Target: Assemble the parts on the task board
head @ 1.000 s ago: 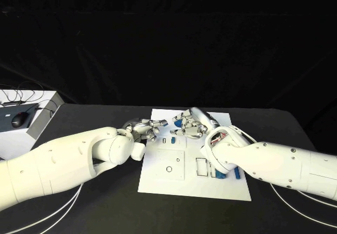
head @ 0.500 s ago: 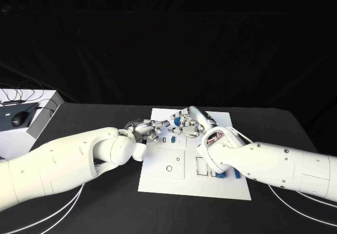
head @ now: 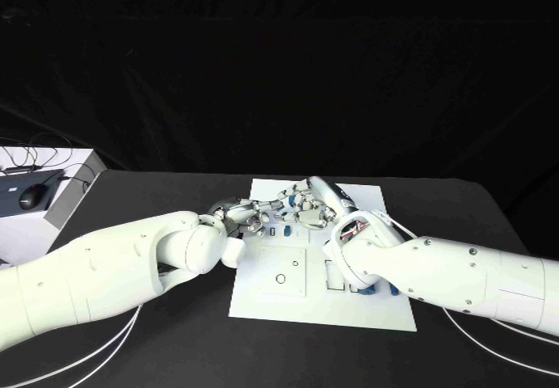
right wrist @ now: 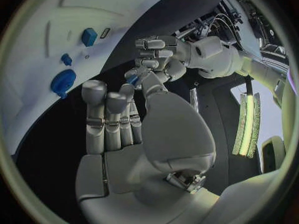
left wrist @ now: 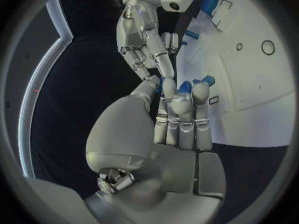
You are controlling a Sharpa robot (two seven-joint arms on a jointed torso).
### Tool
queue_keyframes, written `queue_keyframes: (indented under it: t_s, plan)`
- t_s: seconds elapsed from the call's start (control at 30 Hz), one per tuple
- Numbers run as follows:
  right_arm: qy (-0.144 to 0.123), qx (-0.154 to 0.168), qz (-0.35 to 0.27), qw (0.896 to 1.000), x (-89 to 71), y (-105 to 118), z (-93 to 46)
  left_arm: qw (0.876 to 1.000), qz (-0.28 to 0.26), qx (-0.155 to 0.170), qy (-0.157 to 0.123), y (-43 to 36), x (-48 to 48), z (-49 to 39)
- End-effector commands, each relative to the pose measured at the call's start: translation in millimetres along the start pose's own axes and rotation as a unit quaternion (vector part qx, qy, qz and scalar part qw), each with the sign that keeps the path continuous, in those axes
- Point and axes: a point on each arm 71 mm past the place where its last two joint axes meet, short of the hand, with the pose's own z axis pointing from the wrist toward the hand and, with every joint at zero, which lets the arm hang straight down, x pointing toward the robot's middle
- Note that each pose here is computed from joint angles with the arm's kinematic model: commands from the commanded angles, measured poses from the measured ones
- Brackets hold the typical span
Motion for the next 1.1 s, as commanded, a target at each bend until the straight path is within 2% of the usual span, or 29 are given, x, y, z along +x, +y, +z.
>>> queue_keyframes:
  t_s: [0.03, 0.6, 1.1]
  plan:
    - [-0.002, -0.012, -0.002, 1.0, 0.3, 1.6, 0.2, 1.0, 0.001, -0.004, 0.014, 0.4, 4.1, 0.0]
    - [-0.009, -0.018, -0.004, 1.0, 0.2, 2.1, 0.7, 0.999, 0.004, -0.013, 0.04, 1.7, 10.6, -1.0]
    - [-0.002, -0.026, -0.008, 1.0, -0.2, 1.0, -0.5, 0.999, 0.005, -0.014, 0.042, 2.1, 9.3, -1.3]
